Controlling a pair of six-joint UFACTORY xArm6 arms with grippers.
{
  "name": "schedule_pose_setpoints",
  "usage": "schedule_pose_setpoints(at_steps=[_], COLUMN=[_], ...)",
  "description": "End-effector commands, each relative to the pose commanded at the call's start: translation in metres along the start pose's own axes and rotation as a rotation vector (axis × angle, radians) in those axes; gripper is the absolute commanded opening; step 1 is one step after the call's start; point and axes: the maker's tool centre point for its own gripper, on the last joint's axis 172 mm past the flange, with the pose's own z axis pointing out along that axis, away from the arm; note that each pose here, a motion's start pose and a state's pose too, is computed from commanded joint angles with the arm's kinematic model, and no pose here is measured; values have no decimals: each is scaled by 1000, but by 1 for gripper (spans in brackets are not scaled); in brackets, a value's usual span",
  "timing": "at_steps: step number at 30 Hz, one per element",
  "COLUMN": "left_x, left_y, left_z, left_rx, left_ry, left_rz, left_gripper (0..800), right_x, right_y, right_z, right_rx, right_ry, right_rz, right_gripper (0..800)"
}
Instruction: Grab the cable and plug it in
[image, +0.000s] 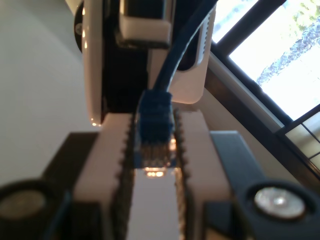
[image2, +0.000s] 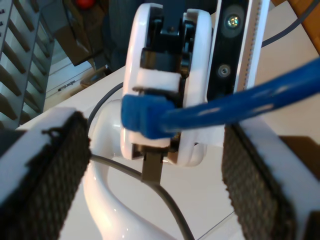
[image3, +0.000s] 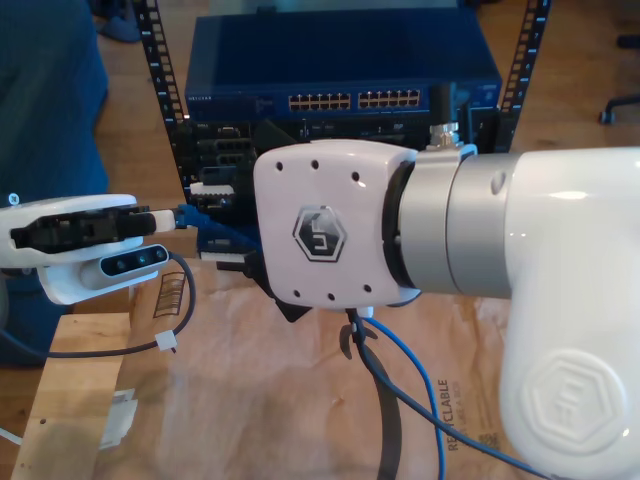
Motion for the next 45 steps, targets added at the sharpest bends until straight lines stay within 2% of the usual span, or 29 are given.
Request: schedule_pose_setpoints(at_steps=[17,28,32,33,35,36,37,38,41,42,44,45], left_x=[0,4,4,4,4,5,5,5,4,3,1,0], left_y=[0,2,2,2,1,1,1,1,1,1,3,4], left_z=[1,6,8,7,7,8,7,7,7,6,4,4], left_rx=[0,15,17,16,18,18,18,17,17,12,-5,-17], left_ry=[1,8,11,10,9,9,8,8,7,11,13,20], left_rz=[1,-13,-13,-12,-15,-15,-16,-14,-13,-11,-6,-1], left_gripper=[36,36,37,63,236,293,302,349,567,617,800,800], right_x=[3,2,3,4,9,11,12,12,12,12,15,17], right_y=[5,3,3,1,-8,-9,-10,-9,-8,-8,-7,-6], right_z=[4,3,3,3,0,-1,-1,-1,0,0,2,4], right_rx=[-9,-6,-4,4,44,53,54,53,51,51,48,47], right_ry=[-1,-4,-3,-1,12,17,18,19,19,19,26,30], right_rz=[30,37,41,45,61,63,63,63,63,63,68,70], right_gripper=[266,225,175,153,71,60,51,43,27,22,14,13])
